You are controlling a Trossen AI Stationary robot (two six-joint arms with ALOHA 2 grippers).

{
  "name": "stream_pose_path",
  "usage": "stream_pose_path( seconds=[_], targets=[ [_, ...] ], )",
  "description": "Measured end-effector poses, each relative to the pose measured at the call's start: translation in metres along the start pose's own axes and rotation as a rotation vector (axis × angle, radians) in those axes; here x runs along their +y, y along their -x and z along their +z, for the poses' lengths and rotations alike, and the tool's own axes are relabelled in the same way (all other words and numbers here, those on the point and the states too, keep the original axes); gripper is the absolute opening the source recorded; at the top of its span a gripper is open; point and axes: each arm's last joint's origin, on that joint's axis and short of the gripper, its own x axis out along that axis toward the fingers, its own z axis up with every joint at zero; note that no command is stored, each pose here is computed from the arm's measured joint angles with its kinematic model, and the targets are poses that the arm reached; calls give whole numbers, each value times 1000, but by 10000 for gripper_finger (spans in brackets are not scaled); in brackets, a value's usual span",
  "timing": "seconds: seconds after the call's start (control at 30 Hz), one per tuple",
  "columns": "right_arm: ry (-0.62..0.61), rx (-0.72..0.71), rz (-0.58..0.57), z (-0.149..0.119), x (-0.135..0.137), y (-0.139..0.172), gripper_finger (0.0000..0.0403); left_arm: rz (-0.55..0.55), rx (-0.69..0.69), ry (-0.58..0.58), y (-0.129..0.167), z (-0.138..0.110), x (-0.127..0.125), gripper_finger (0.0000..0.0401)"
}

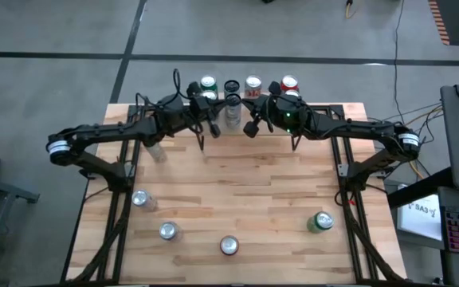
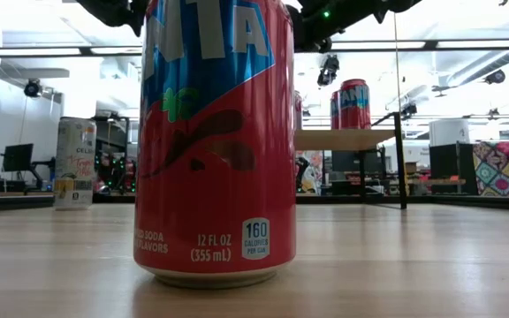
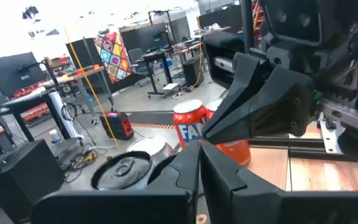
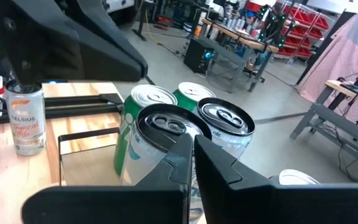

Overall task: Place canned beverage on shelf
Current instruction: Put the white blue soda can on the shelf aligned with the other white blue soda can

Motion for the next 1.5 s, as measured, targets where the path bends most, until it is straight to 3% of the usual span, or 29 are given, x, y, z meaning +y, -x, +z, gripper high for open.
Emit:
stream_pose_path(
  seconds=[0.37, 1.5],
  targets=[
    [-18, -12, 11, 1, 0, 0, 9, 60, 19, -112, 0, -1, 7, 0],
    [-60, -29, 40, 4, 2, -5, 9, 25, 35, -61, -2, -7, 11, 0]
  ],
)
